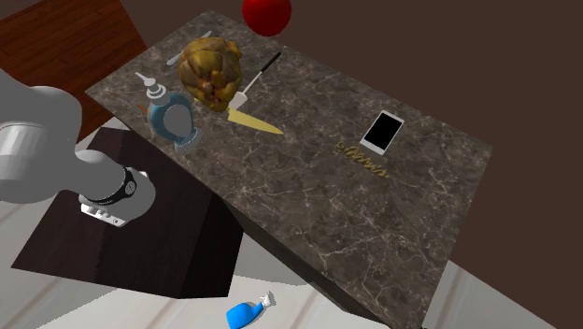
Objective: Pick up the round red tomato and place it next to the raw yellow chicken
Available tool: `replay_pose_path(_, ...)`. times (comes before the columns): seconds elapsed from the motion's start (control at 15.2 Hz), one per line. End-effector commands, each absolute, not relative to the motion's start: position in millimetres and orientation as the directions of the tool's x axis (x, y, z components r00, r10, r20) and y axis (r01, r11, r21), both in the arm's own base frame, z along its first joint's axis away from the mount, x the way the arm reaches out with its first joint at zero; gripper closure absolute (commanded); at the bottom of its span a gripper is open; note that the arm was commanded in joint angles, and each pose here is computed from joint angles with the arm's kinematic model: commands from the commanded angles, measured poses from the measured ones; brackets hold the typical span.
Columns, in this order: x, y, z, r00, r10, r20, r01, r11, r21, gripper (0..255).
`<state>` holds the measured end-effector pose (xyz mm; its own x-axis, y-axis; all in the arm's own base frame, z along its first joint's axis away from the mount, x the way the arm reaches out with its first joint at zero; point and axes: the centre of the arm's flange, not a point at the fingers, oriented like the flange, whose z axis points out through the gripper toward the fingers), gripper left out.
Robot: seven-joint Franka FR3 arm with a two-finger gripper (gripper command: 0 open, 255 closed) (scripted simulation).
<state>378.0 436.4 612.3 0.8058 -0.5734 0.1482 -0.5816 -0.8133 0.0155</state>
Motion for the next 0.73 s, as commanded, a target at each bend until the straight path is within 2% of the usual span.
replay_pose_path(0.0, 375, 441, 604, 0.805, -0.575, 0.148, -0.583, -0.812, 0.015, 255)
replay_pose_path(0.66, 375, 441, 551, 0.805, -0.575, 0.148, -0.583, -0.812, 0.015, 255)
